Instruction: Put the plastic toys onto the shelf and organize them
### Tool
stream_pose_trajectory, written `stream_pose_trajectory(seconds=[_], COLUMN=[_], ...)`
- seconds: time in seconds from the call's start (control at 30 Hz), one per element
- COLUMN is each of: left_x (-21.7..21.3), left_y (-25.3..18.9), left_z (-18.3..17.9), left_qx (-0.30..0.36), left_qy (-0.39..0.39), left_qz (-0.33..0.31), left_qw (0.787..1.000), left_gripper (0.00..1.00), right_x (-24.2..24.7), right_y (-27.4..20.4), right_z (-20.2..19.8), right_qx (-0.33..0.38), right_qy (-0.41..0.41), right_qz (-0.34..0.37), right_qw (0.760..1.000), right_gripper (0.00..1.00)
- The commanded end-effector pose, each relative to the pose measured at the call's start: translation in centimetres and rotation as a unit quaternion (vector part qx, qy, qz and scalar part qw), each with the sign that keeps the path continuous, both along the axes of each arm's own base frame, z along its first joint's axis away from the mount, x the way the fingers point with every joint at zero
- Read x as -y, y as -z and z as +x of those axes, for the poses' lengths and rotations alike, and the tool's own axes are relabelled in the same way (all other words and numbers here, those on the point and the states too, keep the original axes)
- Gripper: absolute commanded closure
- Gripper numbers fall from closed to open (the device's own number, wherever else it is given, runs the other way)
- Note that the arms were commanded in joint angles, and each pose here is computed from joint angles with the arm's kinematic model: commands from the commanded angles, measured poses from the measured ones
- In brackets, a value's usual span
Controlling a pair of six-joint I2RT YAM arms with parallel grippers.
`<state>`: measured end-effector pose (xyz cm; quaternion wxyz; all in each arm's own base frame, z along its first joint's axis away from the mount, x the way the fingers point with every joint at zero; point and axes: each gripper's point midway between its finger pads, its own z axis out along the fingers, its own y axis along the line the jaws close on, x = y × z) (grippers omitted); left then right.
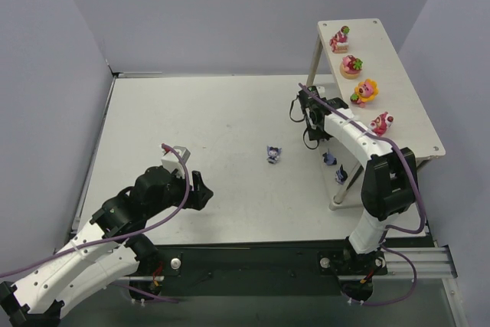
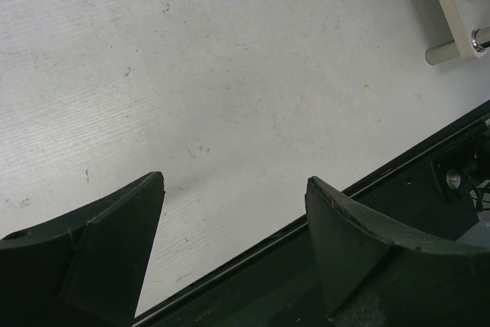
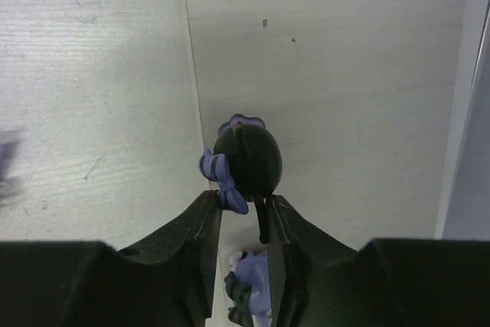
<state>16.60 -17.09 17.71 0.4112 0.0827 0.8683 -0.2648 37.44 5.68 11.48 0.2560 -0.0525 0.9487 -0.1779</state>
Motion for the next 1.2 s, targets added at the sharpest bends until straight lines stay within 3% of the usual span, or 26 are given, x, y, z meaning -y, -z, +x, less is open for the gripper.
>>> stream_pose_trajectory(seconds=[0.0,0.37,0.8,1.17], left_x=[0.7,0.7,0.5,0.4], left_y=[-1.4,-1.4,-1.3,-1.3], left_z=[0.6,0.5,0.5,0.4], left_qx=[0.022,0.02,0.019,0.018], left_qy=[0.002,0.002,0.0,0.0], left_qz=[-0.025,-0.024,-0.023,-0.022], left_qw=[0.999,1.0,1.0,1.0], left_gripper=[0.16,0.16,0.16,0.16], right_x=[0.9,1.3,1.6,2.6], right_y=[-0.1,-0.3,-0.4,-0.7], right_z=[-0.2,-0.2,-0.3,-0.2], right_qx=[0.002,0.009,0.015,0.032], right_qy=[0.012,0.028,0.041,0.07], right_qz=[0.003,0.013,0.006,-0.014], right_qw=[1.0,0.999,0.999,0.997], right_gripper=[0.93,0.85,0.63,0.62])
